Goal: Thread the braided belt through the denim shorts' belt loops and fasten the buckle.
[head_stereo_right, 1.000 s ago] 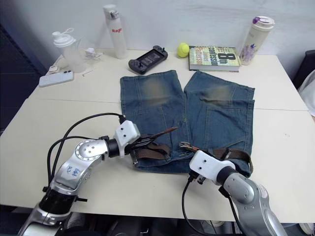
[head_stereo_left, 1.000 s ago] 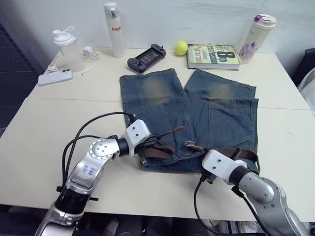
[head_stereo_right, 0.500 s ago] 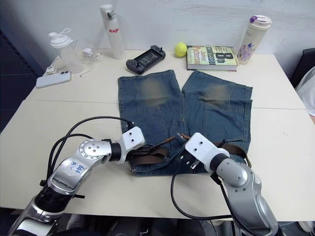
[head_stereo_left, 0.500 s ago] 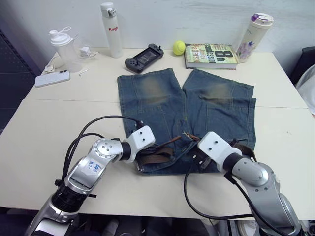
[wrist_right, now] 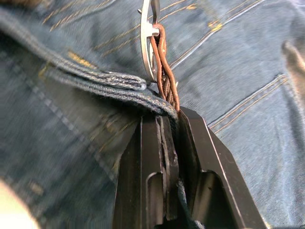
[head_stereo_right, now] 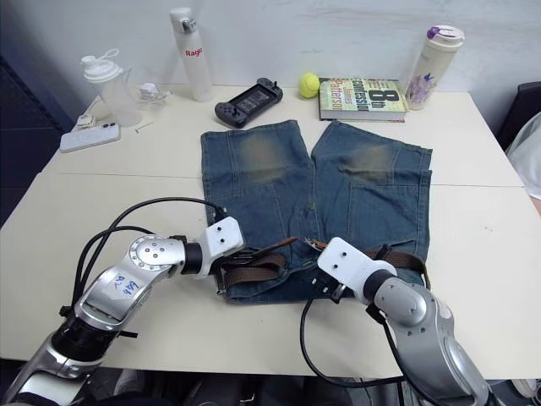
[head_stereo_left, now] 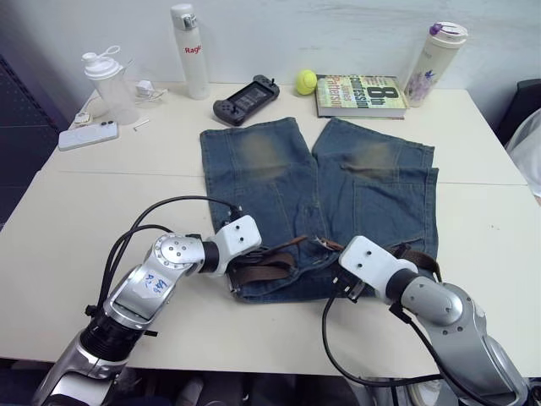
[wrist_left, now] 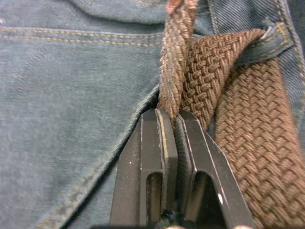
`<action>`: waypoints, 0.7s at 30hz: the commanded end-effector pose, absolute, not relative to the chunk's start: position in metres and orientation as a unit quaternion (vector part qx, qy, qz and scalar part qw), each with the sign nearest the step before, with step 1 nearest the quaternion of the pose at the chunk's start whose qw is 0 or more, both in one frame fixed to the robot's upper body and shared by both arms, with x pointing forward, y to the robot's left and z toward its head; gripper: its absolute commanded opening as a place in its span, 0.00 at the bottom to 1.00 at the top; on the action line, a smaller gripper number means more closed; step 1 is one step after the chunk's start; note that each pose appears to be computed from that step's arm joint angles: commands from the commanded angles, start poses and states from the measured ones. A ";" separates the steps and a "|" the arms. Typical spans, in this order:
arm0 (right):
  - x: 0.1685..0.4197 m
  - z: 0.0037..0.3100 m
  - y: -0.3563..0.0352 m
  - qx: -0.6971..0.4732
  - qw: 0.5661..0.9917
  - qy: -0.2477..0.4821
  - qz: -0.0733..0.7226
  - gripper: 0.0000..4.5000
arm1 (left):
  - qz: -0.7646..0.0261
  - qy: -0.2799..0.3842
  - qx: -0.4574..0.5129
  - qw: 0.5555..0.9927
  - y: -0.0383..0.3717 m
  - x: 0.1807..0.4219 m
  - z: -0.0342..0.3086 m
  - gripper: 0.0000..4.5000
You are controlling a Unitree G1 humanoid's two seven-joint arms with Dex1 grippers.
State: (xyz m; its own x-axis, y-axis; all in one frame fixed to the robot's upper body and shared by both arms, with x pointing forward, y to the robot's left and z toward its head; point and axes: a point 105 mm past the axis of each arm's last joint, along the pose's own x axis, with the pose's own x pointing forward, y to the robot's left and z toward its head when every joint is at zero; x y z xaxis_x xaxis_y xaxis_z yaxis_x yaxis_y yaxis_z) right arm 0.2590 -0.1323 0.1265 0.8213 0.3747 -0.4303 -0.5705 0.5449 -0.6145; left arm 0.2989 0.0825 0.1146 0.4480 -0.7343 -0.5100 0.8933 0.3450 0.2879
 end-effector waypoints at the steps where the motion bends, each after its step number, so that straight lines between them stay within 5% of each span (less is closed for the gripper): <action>1: 0.250 0.138 -0.115 -0.397 0.862 0.083 0.305 0.02 | -0.514 0.137 0.278 0.800 0.075 0.301 0.115 0.00; 15: 0.245 0.143 -0.107 -0.408 0.856 0.066 0.311 0.02 | -0.544 0.117 0.281 0.782 0.053 0.308 0.119 0.00; 21: 0.251 0.157 -0.106 -0.417 0.861 0.033 0.289 0.02 | -0.592 0.107 0.305 0.739 0.043 0.298 0.116 0.00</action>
State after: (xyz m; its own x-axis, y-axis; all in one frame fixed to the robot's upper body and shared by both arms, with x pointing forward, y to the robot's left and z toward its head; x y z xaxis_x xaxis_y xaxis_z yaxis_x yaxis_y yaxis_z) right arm 0.2595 -0.1226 0.1335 0.8296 0.3915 -0.3982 -0.5556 0.5073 -0.6587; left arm 0.3052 0.0516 0.1189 0.3395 -0.7954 -0.5020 0.9260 0.1891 0.3266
